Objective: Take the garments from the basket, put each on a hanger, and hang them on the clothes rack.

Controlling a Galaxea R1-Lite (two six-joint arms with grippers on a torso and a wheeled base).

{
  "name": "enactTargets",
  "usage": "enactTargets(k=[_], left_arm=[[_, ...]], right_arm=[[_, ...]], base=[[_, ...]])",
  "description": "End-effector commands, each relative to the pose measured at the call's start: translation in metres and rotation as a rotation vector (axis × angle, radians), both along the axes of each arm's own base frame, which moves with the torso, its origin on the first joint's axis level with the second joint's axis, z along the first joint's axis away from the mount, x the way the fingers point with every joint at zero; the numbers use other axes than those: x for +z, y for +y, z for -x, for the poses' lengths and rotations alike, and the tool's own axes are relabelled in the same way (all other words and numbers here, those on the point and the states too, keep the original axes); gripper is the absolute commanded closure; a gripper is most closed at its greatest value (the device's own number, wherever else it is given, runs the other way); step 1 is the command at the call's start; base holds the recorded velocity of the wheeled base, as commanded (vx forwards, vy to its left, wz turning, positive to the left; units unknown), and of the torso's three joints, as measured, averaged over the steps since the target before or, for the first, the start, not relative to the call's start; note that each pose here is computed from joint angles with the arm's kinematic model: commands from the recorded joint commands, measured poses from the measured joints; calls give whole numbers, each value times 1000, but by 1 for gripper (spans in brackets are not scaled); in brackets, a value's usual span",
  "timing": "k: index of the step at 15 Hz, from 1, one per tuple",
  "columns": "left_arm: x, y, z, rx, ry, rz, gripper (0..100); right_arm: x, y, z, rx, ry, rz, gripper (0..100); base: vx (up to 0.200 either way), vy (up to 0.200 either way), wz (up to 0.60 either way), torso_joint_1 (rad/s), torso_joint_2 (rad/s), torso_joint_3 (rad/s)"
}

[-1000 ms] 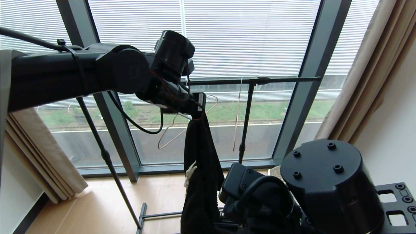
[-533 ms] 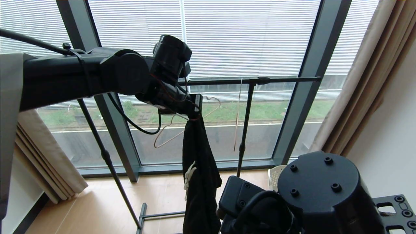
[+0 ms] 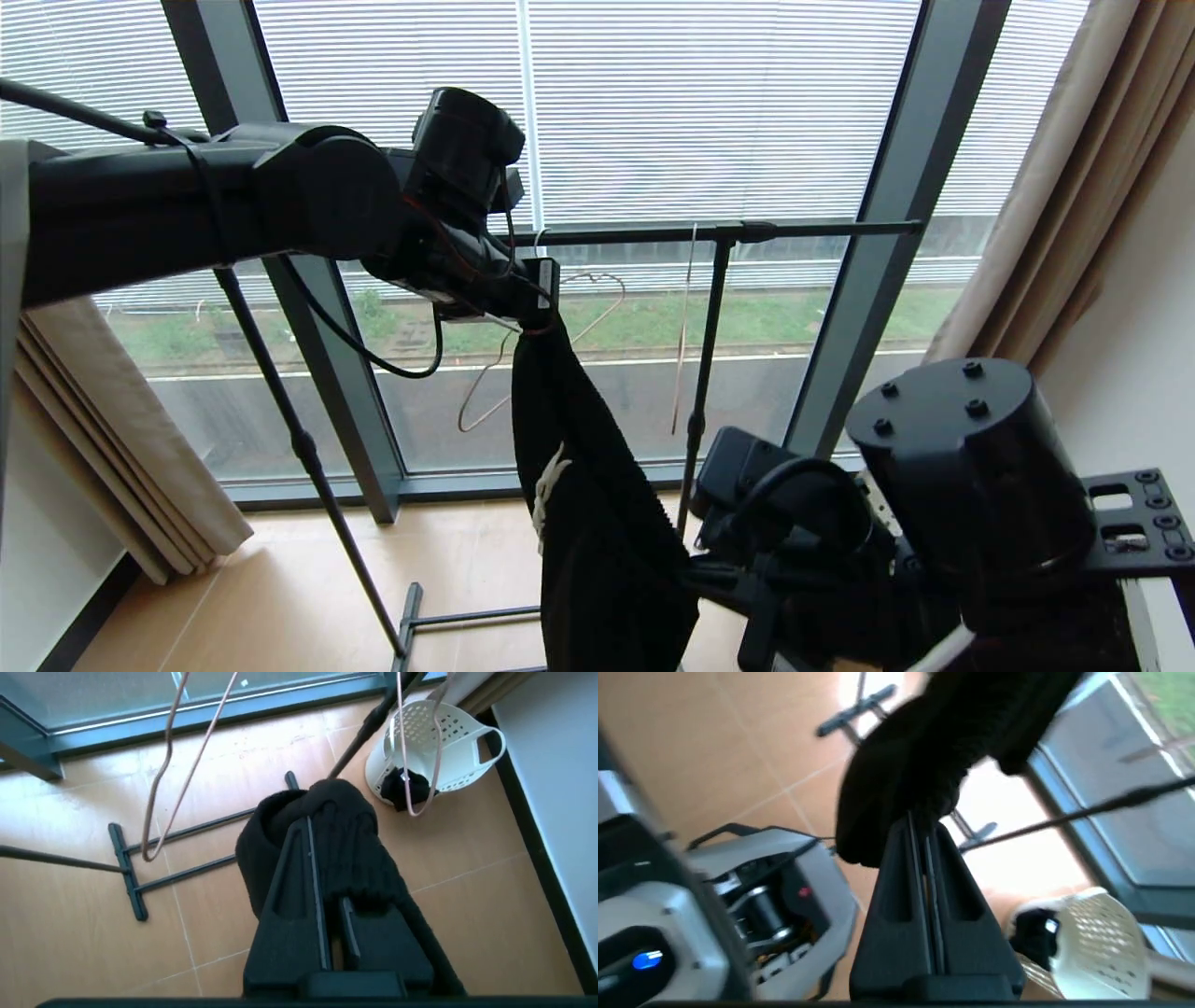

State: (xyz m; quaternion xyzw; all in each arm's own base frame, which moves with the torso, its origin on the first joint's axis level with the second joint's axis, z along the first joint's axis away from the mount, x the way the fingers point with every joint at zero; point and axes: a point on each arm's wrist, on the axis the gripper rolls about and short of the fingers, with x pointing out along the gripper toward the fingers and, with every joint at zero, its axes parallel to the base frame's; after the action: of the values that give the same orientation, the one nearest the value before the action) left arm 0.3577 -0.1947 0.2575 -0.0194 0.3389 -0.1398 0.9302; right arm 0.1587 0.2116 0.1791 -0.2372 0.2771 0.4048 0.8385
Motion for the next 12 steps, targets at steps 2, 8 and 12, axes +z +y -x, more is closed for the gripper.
enactTargets(k=[2, 8, 12], left_arm=[[13, 16, 13, 18, 32, -18, 100], [19, 50, 59, 31, 121, -69, 100], [4, 59, 91, -4, 146, -96, 100]], right_arm=[[9, -46, -49, -190, -86, 24, 100], [18, -68, -93, -354, -108, -7, 100], [36, -48, -129, -452, -149, -83, 100]], base=[[0, 0, 0, 0, 0, 0], [0, 0, 0, 0, 0, 0], [0, 0, 0, 0, 0, 0]])
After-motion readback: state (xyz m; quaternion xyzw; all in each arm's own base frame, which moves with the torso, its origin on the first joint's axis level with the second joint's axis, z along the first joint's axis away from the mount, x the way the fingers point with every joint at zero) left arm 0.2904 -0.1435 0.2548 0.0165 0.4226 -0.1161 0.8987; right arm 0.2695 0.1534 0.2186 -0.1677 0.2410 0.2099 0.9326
